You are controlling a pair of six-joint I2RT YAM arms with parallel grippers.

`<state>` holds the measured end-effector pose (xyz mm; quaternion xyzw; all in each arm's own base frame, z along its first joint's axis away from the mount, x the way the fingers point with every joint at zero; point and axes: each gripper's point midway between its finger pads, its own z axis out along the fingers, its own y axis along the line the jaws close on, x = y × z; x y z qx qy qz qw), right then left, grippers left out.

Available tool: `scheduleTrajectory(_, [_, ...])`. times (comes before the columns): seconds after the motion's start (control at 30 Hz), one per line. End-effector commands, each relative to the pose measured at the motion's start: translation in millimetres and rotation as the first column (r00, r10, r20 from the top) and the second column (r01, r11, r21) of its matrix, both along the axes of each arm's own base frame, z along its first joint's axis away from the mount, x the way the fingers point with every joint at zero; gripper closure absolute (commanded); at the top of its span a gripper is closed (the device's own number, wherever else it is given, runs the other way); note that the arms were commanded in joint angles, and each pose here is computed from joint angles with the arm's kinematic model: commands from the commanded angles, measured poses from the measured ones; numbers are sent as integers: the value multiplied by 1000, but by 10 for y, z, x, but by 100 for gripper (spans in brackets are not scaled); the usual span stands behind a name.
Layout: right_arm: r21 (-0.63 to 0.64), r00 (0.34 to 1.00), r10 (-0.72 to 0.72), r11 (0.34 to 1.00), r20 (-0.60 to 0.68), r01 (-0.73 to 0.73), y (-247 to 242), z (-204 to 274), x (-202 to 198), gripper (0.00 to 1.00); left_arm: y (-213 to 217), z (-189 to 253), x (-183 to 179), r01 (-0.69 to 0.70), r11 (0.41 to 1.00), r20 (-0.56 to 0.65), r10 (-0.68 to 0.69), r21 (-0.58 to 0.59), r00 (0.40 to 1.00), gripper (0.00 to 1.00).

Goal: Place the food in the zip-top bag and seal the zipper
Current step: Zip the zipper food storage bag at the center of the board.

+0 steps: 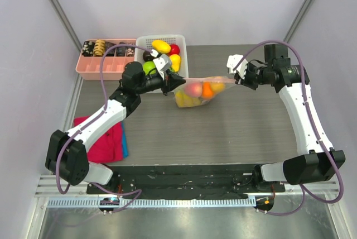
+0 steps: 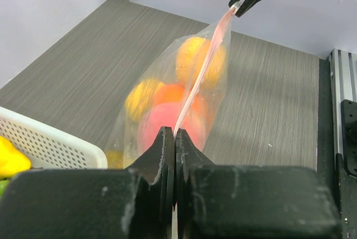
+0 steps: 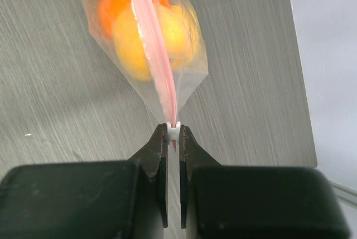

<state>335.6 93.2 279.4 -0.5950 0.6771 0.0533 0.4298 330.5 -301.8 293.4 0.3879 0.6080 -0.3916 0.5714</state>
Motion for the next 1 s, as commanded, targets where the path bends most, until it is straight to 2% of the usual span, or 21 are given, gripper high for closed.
scheduleTrajectory(0.0, [-111,996,-83,990,39,87,-330,82,-59,99,111,292,143,-44,998,83,47,-40,995,100])
scheduleTrajectory(0.17, [-119,997,-73,990,37,76,-330,89,-78,97,103,303,145,-36,998,87,39,-43,995,100])
scheduleTrajectory(0.2, [-110,997,-71,991,40,75,-316,129,-63,90,90,307,133,-23,999,89,27,-43,996,100])
scheduleTrajectory(0.23, [-67,997,-67,995,30,69,-245,174,-67,64,79,327,112,-8,999,97,12,-44,995,100])
scheduleTrajectory(0.27, [-33,998,-57,998,28,58,-179,228,-64,53,60,333,93,8,999,100,-3,-46,995,100])
scheduleTrajectory(0.33, [39,998,-39,999,48,37,-24,388,-12,36,6,375,41,45,998,98,-39,-55,994,100])
scheduleTrajectory(0.4, [99,999,-27,995,33,23,165,432,-16,32,-51,367,-2,74,996,96,-68,-53,993,100])
scheduleTrajectory(0.53, [177,997,34,983,74,-46,576,538,-23,26,-97,386,-28,92,994,99,-87,-56,991,100])
scheduleTrajectory(0.73, [252,995,79,963,56,-91,1090,455,-40,27,-136,403,-50,100,993,99,-94,-61,991,100])
scheduleTrajectory(0.93, [212,995,97,972,22,-99,1173,204,76,41,-197,422,-74,111,992,89,-105,-67,991,100])
scheduleTrajectory(0.97, [201,995,103,974,16,-104,1163,144,72,49,-206,429,-81,113,991,90,-106,-68,990,100])
